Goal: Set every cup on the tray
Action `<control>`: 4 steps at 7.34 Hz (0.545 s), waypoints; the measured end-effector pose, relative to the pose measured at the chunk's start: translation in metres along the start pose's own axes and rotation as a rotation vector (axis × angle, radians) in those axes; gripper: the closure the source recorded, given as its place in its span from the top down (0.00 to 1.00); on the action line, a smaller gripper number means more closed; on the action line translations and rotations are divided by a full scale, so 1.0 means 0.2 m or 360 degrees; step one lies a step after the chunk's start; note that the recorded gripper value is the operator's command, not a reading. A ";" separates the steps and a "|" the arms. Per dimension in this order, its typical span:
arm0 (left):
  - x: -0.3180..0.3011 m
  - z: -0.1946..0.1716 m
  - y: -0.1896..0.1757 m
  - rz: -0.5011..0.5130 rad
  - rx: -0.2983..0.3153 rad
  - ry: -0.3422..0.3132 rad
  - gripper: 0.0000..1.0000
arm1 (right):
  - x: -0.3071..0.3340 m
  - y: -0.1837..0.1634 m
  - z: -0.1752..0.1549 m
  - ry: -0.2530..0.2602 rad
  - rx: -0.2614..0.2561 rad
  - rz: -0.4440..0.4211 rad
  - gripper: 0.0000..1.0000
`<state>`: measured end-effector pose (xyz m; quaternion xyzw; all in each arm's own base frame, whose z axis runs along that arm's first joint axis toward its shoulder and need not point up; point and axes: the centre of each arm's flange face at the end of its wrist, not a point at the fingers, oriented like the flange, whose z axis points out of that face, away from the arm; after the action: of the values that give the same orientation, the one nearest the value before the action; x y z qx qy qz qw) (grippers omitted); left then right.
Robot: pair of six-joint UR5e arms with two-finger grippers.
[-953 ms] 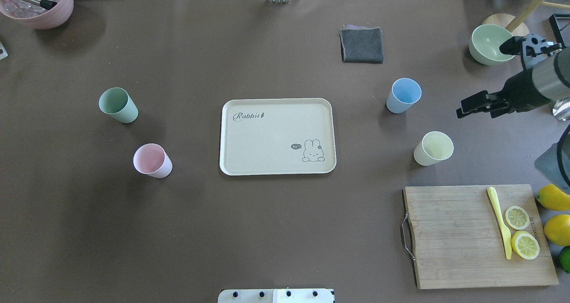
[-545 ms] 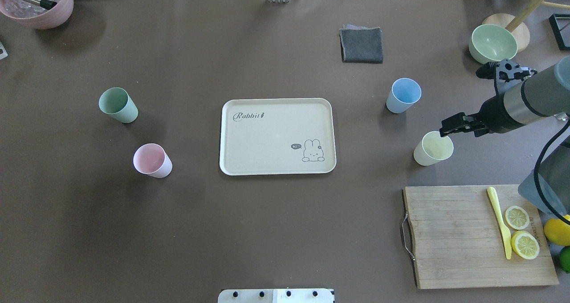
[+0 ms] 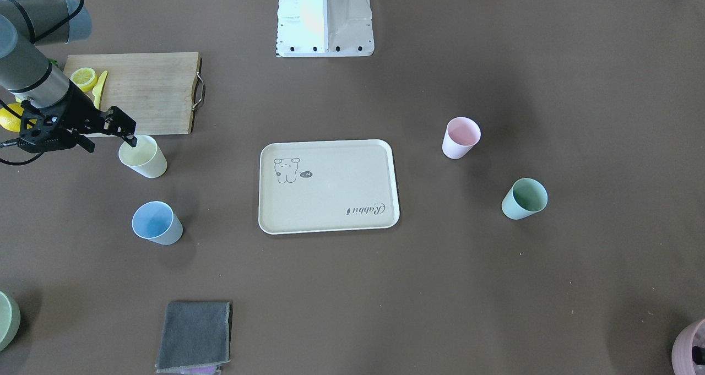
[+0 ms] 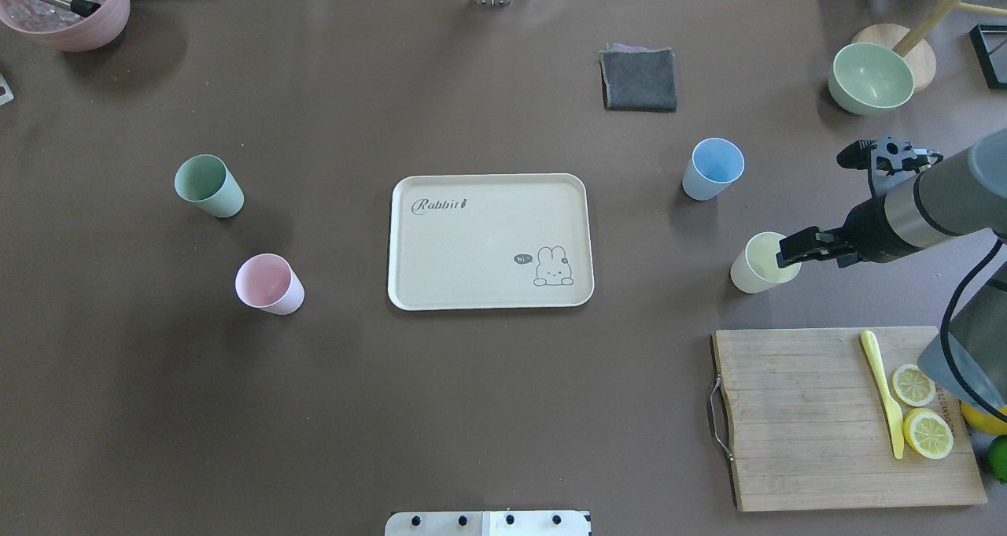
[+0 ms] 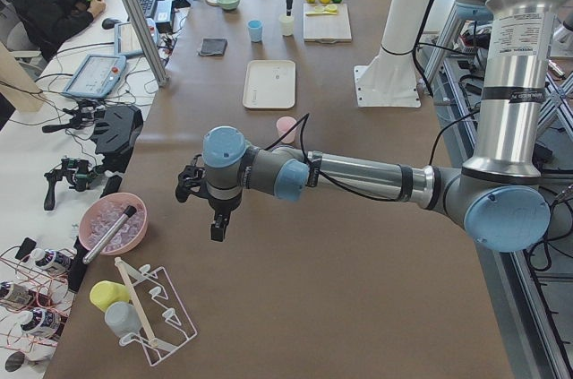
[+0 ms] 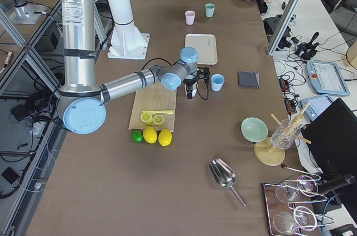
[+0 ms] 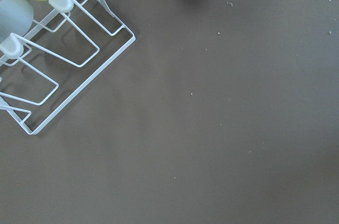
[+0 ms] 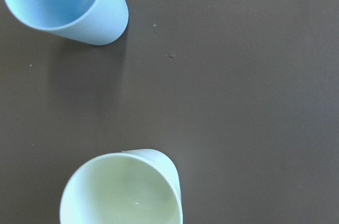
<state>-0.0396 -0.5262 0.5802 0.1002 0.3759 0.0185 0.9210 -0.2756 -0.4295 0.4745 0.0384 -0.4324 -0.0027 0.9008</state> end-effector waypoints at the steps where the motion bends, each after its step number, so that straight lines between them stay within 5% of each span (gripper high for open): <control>1: 0.00 0.00 0.00 -0.0001 0.0000 0.0000 0.98 | -0.02 0.01 0.02 0.0010 0.0004 -0.0002 0.97; 3: 0.00 0.00 0.00 -0.0001 0.0002 0.0000 0.98 | -0.04 0.00 0.06 0.0029 0.0005 -0.0005 0.85; 4: 0.00 0.00 0.00 0.0000 0.0003 0.0000 0.98 | -0.03 0.00 0.08 0.0043 0.0004 0.0001 0.49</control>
<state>-0.0396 -0.5263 0.5796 0.1010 0.3760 0.0182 0.9209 -0.2921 -0.4314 0.4804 0.0395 -0.4204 -0.0013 0.9065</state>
